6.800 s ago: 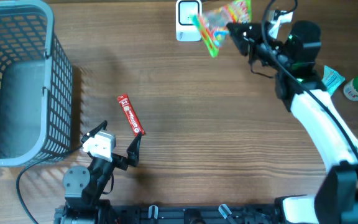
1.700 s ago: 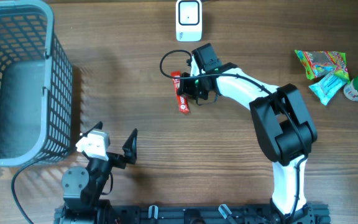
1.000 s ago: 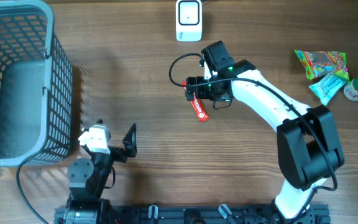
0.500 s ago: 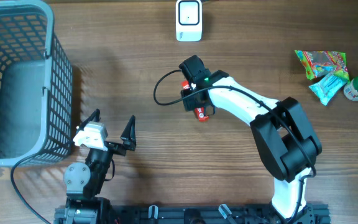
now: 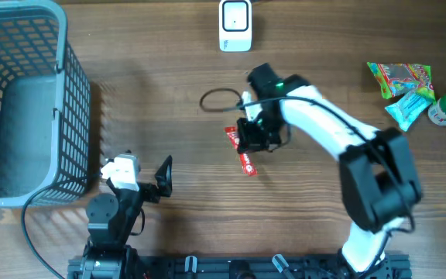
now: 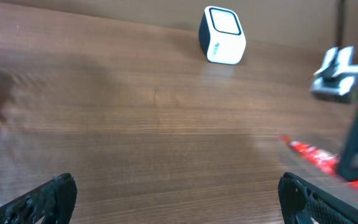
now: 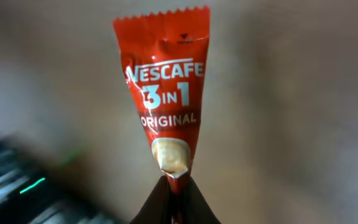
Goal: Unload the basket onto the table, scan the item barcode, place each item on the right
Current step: 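Lift the Nescafe stick with the right gripper toward the scanner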
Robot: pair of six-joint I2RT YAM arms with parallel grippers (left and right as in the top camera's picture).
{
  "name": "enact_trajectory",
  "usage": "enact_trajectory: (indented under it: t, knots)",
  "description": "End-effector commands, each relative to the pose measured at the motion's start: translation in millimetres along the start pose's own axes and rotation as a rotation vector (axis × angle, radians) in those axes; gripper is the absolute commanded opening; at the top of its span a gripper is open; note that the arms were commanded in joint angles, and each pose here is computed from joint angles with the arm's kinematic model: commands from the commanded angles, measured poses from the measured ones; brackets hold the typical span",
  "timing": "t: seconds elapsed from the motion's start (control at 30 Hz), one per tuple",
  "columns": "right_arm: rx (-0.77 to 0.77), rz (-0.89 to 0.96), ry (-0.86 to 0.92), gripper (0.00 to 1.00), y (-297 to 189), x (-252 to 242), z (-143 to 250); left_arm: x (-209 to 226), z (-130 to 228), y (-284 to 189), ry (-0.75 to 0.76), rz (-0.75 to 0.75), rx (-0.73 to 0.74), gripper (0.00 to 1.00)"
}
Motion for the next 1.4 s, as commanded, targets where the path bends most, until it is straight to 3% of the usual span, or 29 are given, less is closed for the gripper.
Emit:
enact_trajectory:
  t: [0.0,0.1,0.23,0.33,0.4,1.0,1.07,1.17,1.2,1.27,1.37]
  knots:
    - [0.098,-0.365,-0.014,0.04,-42,46,21,-2,1,0,-0.003,0.015,0.005,1.0]
    - [0.172,-0.536,-0.002,0.04,-56,62,29,-2,1,0,-0.003,0.015,0.005,1.0]
    - [0.444,-0.901,0.15,0.04,-96,98,50,-2,1,0,-0.003,0.015,0.005,1.0]
    - [0.606,-0.851,0.441,0.04,-100,100,50,-2,1,0,-0.003,0.015,0.005,1.0]
    - [0.647,-0.827,0.518,0.04,-100,101,48,-2,1,0,-0.003,0.015,0.005,1.0]
    - [0.652,-0.825,0.518,0.04,-101,104,43,-2,1,0,-0.003,0.015,0.005,1.0]
    - [0.592,-0.761,0.549,0.04,-92,99,38,-2,1,0,-0.003,0.015,0.005,1.0]
    - [0.336,-0.569,0.637,0.05,-65,80,10,-2,1,0,-0.003,0.015,0.005,1.0]
    - [0.192,-0.556,0.552,0.05,-61,78,-9,-2,1,0,-0.003,0.015,0.005,1.0]
    - [-0.103,-0.602,0.189,0.04,-72,90,-46,-2,1,0,-0.003,0.015,0.005,1.0]
    - [-0.314,-0.65,-0.071,0.05,-91,108,-70,-2,1,0,-0.003,0.015,0.005,1.0]
Point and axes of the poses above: each gripper's point midway between its finger pads, its own y axis out along the fingers, its own x axis along the line the jaws close on, z = x × y, the point moved 4 cm from there along -y, back along the fingers, and after that the axes turned 10 degrees about y, right-handed, at the moved point
